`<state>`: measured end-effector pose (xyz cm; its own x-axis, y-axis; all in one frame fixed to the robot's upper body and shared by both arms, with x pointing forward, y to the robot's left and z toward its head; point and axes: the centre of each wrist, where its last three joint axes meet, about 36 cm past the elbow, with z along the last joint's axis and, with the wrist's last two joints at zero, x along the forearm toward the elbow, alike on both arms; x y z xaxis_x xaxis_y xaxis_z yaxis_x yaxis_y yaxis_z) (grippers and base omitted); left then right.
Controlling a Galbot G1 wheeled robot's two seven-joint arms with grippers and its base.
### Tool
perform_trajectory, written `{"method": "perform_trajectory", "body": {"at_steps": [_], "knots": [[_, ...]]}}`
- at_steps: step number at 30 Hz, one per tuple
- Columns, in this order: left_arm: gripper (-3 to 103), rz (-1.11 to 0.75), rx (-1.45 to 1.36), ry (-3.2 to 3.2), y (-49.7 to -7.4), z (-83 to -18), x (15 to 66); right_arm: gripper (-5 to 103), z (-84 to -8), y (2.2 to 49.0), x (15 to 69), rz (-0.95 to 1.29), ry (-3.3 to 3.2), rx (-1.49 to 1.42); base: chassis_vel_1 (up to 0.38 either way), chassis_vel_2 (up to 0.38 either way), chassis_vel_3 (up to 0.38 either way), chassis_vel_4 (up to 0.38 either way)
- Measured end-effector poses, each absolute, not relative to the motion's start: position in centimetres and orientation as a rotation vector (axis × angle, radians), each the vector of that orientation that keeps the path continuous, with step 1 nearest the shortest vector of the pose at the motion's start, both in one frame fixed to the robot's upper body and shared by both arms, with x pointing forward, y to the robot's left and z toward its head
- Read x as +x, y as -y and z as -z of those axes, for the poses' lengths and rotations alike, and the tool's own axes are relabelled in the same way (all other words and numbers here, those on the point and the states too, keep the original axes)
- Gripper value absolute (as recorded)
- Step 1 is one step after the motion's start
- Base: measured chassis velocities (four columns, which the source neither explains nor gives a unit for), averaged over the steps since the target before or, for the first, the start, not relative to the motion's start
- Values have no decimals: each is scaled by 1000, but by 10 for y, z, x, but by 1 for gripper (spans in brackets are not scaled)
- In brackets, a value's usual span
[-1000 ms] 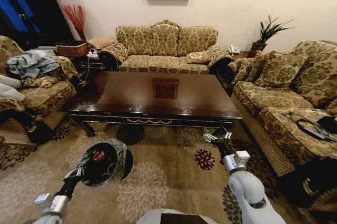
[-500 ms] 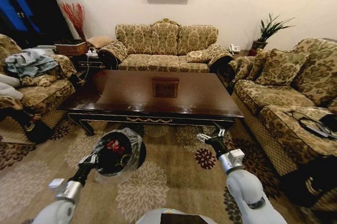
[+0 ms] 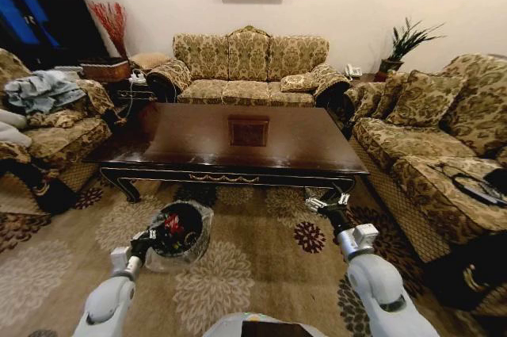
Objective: Move to the front of the table and place the trash on the table into the trash bin.
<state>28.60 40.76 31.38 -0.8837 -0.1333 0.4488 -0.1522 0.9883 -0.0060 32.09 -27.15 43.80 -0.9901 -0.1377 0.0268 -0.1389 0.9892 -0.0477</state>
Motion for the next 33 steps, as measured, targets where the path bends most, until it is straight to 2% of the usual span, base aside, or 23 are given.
{"method": "perform_trajectory", "body": {"at_steps": [8,20,33], "knots": [[3,-181,308,2608,-416,-288,288,100,-417,270,308,-26,3107,187,0,0,0,0],[3,-84,368,2567,-454,-259,303,100,-403,265,309,-1,3092,168,0,0,0,0],[3,-148,393,2553,-474,-257,300,100,-382,274,311,27,3081,129,0,0,0,0]]}}
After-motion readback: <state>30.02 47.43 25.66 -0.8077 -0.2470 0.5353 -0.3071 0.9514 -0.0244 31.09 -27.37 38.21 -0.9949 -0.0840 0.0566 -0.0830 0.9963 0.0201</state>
